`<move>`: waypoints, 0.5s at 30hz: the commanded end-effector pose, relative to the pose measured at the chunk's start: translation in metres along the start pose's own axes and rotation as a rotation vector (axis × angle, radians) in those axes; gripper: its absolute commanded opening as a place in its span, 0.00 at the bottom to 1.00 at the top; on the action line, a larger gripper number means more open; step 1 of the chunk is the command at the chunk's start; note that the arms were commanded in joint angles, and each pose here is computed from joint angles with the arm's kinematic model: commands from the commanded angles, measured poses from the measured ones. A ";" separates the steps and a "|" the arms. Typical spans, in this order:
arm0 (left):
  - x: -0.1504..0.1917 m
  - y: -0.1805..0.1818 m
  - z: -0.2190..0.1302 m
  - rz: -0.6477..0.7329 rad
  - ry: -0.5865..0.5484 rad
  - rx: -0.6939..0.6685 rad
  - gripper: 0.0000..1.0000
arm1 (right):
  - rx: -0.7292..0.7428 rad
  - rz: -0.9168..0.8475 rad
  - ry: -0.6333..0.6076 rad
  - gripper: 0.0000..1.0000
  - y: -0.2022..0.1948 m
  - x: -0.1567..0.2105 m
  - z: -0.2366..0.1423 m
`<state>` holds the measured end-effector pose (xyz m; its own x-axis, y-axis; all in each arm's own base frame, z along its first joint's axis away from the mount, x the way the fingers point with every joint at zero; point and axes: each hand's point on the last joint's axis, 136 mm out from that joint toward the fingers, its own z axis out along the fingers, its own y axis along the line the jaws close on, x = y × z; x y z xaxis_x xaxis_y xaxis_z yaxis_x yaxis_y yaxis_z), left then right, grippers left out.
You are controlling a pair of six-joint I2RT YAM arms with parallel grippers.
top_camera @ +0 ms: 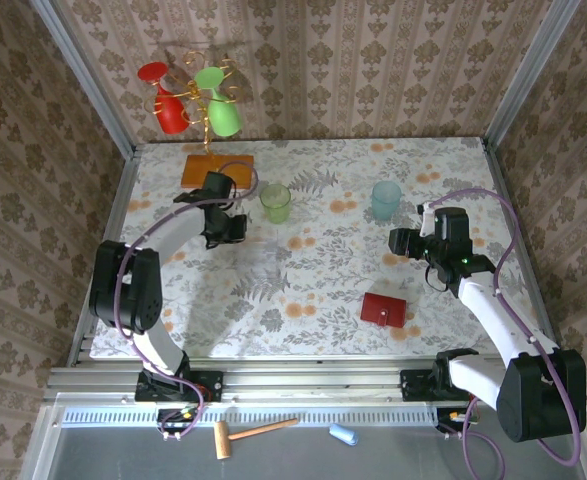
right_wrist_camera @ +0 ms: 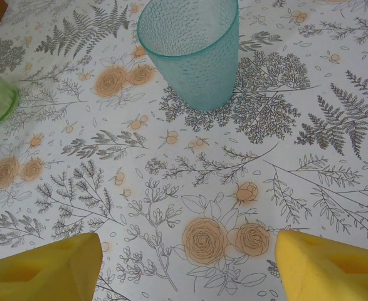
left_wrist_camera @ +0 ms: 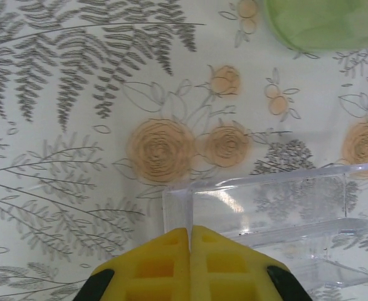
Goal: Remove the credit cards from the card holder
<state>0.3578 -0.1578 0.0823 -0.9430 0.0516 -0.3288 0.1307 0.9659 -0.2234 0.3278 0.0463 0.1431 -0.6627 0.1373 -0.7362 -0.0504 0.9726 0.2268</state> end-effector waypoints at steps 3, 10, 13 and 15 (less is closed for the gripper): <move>-0.016 -0.030 -0.006 -0.040 -0.059 -0.010 0.00 | 0.007 -0.019 -0.029 0.74 0.002 -0.009 -0.008; -0.025 -0.083 -0.003 -0.038 -0.093 0.050 0.00 | 0.005 -0.019 -0.031 0.74 0.002 -0.010 -0.008; -0.026 -0.104 0.003 -0.047 -0.086 0.071 0.00 | 0.001 -0.017 -0.033 0.74 0.003 -0.010 -0.007; -0.027 -0.115 0.009 -0.058 -0.082 0.082 0.00 | -0.001 -0.017 -0.035 0.74 0.003 -0.010 -0.007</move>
<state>0.3624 -0.2573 0.1034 -0.9241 0.0368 -0.3804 0.1536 0.9472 -0.2816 0.3276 0.0463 0.1457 -0.6565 0.1378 -0.7417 -0.0523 0.9725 0.2270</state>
